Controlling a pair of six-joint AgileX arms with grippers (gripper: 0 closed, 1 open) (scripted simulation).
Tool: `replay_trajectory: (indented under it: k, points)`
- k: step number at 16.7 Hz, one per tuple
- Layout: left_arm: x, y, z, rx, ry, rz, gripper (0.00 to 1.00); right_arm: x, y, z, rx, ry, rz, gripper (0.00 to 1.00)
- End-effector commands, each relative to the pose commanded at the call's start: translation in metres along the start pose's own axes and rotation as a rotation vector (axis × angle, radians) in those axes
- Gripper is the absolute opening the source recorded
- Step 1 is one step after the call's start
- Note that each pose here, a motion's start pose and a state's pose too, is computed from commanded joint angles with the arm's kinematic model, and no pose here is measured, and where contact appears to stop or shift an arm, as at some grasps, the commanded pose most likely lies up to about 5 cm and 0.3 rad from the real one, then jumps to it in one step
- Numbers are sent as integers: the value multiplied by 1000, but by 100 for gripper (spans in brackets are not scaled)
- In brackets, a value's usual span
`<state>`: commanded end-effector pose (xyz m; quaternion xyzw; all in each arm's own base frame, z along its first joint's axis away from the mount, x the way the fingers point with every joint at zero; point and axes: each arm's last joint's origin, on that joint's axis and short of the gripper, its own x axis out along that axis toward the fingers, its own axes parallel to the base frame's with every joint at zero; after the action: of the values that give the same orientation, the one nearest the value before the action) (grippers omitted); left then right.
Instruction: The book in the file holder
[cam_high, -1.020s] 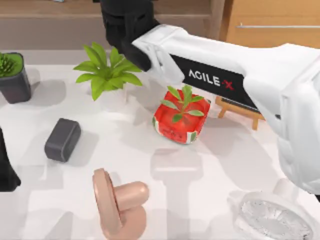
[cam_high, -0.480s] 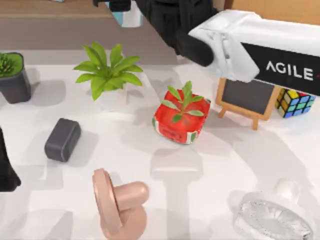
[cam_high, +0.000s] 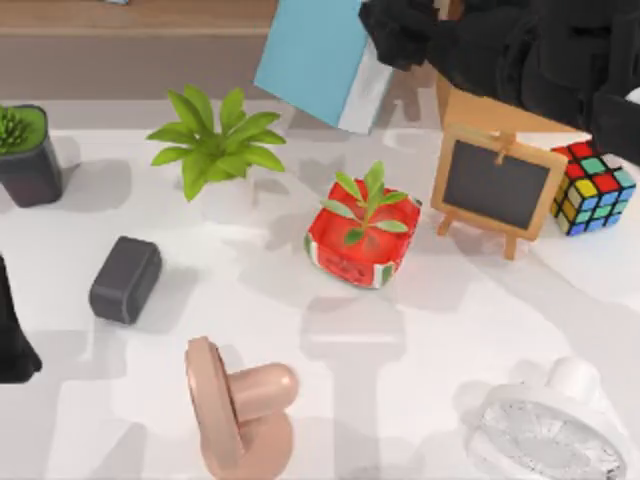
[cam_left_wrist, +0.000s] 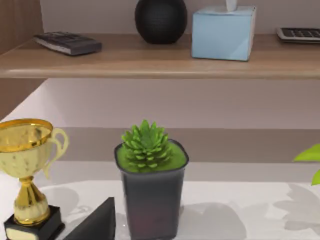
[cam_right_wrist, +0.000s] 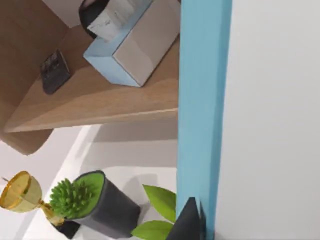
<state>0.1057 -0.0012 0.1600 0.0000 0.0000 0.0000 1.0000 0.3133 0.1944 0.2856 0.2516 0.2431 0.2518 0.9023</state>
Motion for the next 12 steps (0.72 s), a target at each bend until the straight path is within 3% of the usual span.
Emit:
replay_trajectory:
  k: [6,12]
  points:
    - [0,0,0,0,0,0,100,-68,-67,3,380,39,26,0]
    - [0,0,0,0,0,0,100,-112,-161,21,747,-159,-91,0]
